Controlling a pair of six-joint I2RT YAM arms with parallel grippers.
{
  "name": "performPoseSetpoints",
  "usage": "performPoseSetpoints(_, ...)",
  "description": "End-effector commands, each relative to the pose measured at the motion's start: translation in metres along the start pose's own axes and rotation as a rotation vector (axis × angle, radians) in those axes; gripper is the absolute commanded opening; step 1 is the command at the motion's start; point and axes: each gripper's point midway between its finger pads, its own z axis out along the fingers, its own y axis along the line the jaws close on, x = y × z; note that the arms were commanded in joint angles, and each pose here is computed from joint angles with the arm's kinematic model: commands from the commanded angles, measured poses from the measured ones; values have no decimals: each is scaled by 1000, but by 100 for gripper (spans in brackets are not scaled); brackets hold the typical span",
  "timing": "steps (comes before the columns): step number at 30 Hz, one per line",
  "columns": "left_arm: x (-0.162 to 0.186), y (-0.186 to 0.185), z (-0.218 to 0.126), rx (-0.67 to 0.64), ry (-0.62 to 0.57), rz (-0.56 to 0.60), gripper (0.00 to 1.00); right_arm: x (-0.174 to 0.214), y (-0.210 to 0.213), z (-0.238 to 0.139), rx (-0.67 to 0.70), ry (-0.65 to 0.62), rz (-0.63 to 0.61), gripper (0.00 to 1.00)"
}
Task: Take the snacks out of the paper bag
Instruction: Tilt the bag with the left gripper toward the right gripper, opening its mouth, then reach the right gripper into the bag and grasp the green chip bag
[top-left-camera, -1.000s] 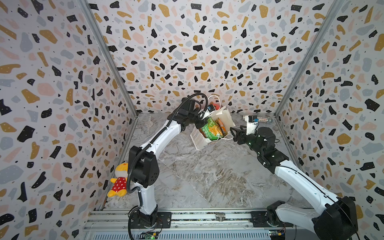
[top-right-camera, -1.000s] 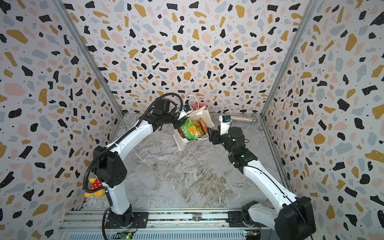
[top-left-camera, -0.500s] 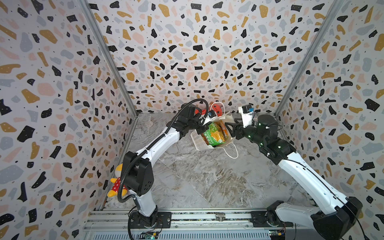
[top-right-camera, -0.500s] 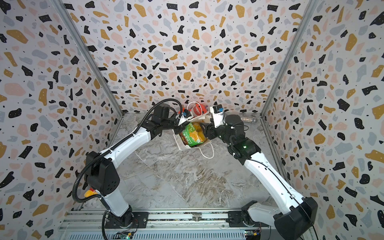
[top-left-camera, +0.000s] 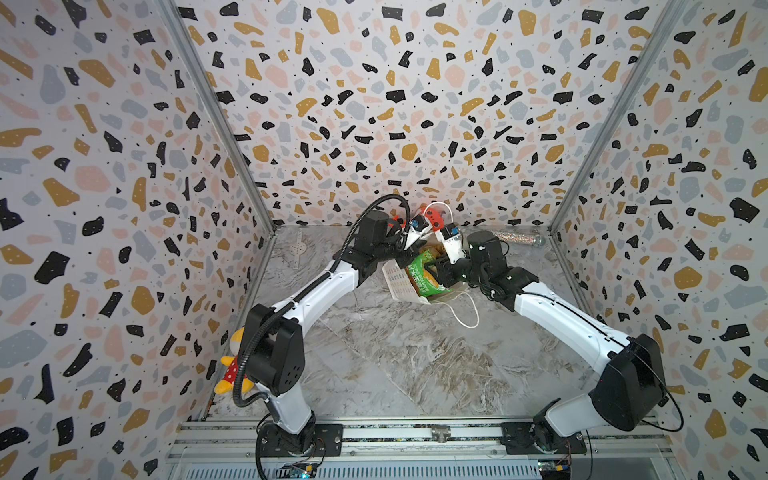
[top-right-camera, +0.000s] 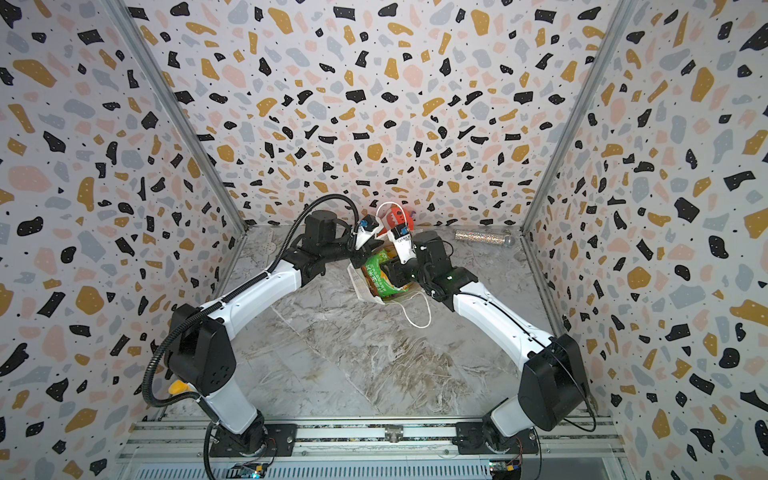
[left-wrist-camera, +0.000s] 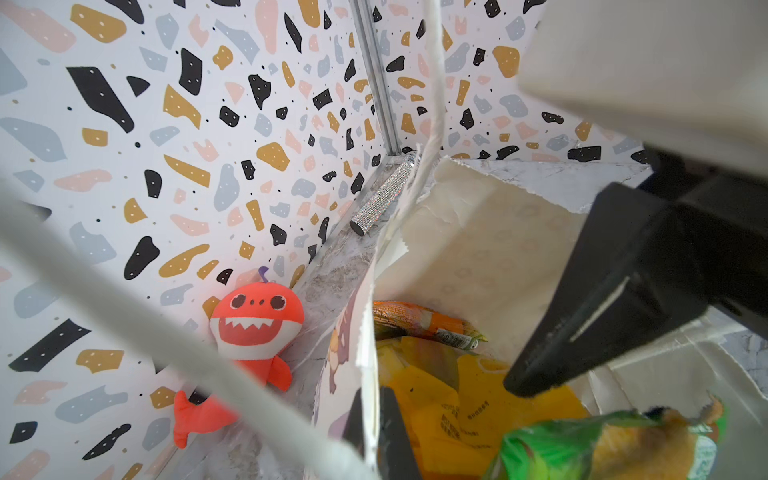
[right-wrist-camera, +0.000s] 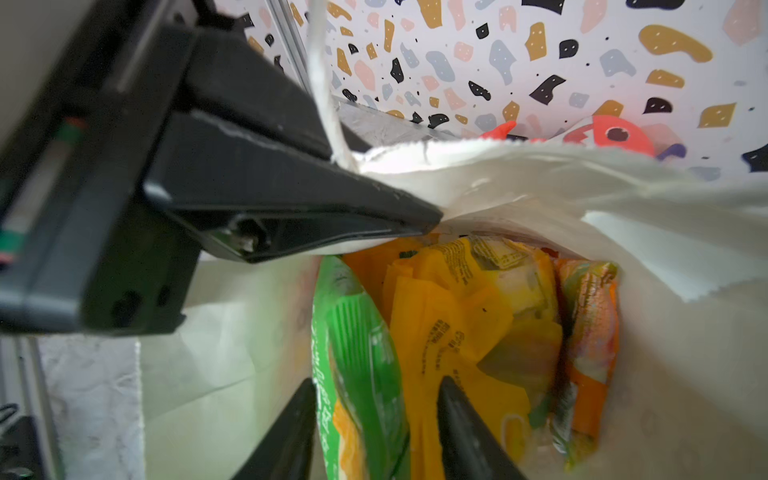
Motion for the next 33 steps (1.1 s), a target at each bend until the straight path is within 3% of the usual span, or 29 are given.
performPoseSetpoints(1, -45, 1, -14, -30, -140, 56, 0, -16, 9, -9, -40, -62, -17, 38)
performPoseSetpoints(4, -42, 0, -12, -27, -141, 49, 0, -19, 13, -11, -57, -79, -2, 26)
performPoseSetpoints(8, -37, 5, -3, -28, -122, 42, 0, -22, 9, -7, -48, -73, 6, 21)
performPoseSetpoints(11, -31, 8, 4, -21, -91, 42, 0, -20, 6, -4, -40, -59, 13, 22)
performPoseSetpoints(14, -28, 10, 8, -29, -76, 39, 0, -16, 6, -3, -41, -54, 20, 35)
performPoseSetpoints(15, -27, 10, 8, -26, -75, 38, 0, -15, 7, -2, -47, -50, 22, 35)
performPoseSetpoints(25, -10, 19, 10, -78, -50, 12, 0, -29, -2, -10, -28, -93, 63, 0)
performPoseSetpoints(33, 1, 31, 16, -73, -53, -19, 0, -62, -6, -15, -27, -149, 70, 0)
